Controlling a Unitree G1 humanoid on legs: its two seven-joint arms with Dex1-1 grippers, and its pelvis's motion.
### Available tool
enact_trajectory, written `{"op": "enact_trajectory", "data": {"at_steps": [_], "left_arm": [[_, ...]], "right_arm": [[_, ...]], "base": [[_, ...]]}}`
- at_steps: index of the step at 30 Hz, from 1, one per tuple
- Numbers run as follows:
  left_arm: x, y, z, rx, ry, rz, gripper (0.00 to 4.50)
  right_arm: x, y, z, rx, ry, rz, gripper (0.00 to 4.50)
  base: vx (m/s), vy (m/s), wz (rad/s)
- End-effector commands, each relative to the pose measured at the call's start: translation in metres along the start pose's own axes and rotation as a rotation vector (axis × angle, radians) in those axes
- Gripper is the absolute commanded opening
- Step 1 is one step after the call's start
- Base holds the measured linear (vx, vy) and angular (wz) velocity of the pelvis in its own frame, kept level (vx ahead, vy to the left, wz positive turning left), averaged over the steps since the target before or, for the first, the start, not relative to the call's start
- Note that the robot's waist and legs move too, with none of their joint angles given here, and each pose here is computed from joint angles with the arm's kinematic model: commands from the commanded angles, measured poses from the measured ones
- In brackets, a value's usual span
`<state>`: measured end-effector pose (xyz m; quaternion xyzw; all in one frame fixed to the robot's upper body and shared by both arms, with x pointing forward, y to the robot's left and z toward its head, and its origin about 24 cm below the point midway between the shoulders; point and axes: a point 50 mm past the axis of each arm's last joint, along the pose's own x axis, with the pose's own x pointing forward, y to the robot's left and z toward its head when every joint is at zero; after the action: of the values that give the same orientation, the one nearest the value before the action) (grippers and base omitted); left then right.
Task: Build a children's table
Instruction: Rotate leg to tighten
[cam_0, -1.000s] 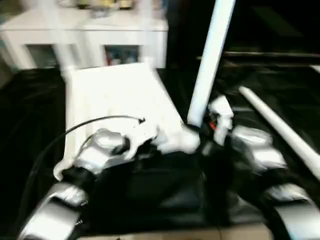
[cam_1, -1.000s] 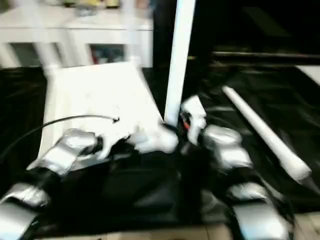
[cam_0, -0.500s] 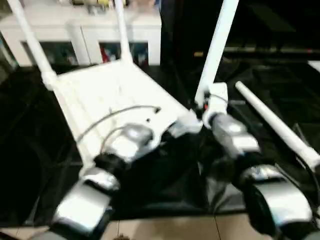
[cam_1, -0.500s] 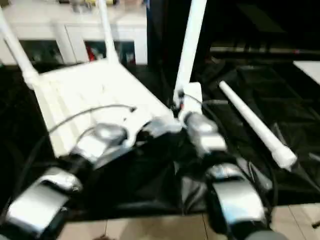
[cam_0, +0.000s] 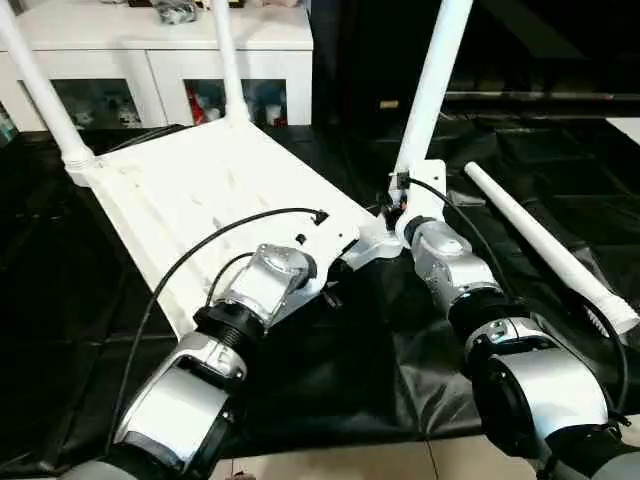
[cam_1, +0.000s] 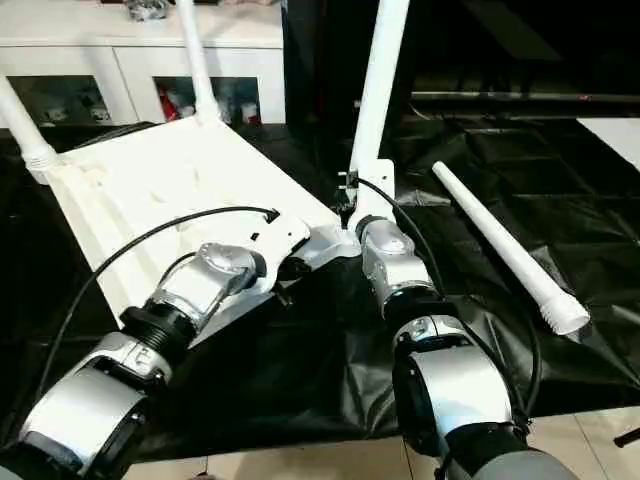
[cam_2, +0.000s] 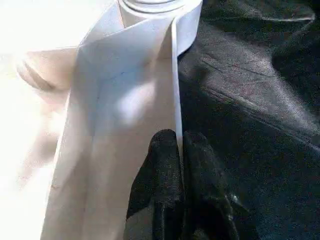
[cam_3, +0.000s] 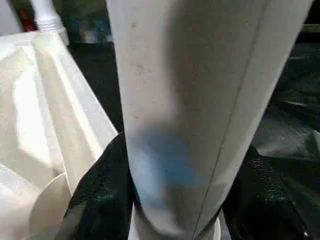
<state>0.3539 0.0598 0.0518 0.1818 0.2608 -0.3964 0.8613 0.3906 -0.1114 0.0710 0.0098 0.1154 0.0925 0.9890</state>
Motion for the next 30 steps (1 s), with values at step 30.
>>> {"op": "enact_trajectory", "data": {"at_steps": [30], "left_arm": [[-0.05,0.014,-0.01,0.284,-0.196,-0.263,0.0]], "right_arm": [[-0.074,-0.045,-0.001,-0.214,-0.034,0.705,4.17]], "base": [[0.0,0.0,0.0]]}}
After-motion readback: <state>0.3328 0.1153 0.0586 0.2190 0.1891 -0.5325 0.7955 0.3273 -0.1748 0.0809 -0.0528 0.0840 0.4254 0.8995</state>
